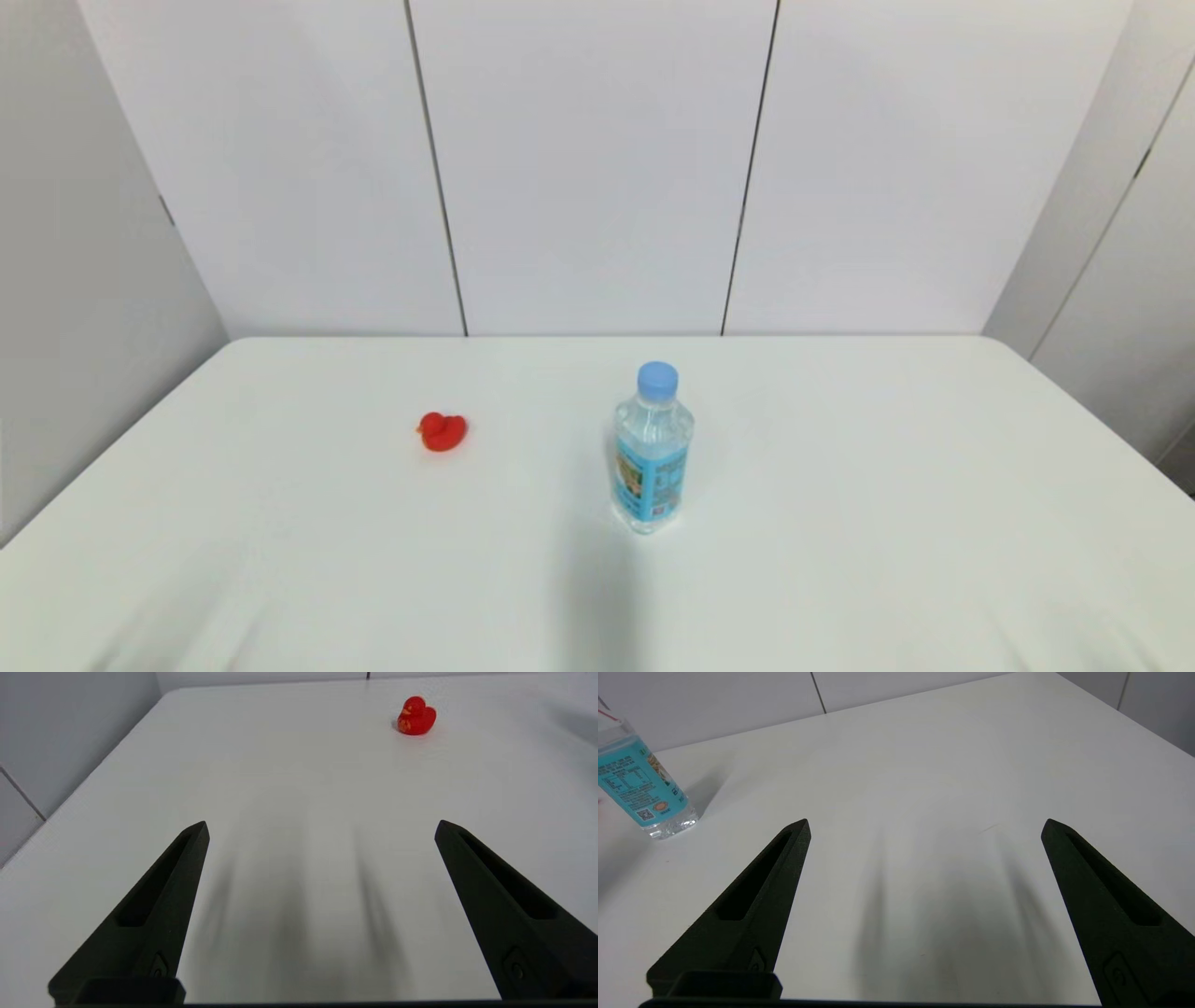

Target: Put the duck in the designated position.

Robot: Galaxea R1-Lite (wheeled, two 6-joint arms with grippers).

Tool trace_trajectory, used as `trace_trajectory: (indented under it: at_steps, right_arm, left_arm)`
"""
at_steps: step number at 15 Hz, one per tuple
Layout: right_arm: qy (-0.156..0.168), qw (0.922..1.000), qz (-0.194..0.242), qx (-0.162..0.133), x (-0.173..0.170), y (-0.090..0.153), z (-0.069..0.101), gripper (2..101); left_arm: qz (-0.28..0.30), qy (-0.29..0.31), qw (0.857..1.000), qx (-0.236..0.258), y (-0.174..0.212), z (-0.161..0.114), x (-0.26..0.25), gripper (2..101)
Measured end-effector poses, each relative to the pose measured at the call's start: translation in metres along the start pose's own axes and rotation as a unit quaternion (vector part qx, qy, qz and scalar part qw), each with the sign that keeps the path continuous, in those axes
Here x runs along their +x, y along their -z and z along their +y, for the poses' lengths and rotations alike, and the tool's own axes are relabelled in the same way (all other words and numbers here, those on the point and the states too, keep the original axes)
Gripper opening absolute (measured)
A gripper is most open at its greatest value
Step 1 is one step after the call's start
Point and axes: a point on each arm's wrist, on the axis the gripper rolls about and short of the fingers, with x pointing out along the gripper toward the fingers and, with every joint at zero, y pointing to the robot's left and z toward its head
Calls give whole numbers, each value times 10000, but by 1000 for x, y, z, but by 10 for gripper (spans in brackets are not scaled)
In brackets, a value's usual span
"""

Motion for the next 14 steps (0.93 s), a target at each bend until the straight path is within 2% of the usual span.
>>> trace_trajectory:
  at_steps: [4, 7, 10, 12, 14]
  right_arm:
    - [0, 10000, 1, 4, 0, 0, 0, 980]
    - [0, 10000, 0, 2, 0, 0, 0, 980]
    - [-1, 10000, 0, 2, 0, 0, 0, 980]
    - [0, 10000, 0, 0, 0, 0, 0, 980]
    - [0, 10000, 0, 0, 0, 0, 0, 980]
  left_arm:
    - [80, 215, 9987, 447, -34, 2, 1, 979]
    - [78, 278, 9980, 568, -79, 5, 10, 979]
    - [204, 349, 9951, 904, -128, 8, 31, 979]
    - [370, 591, 9904, 1193, -151, 9, 54, 979]
    - [543, 1268, 9799, 1439, -167, 8, 84, 979]
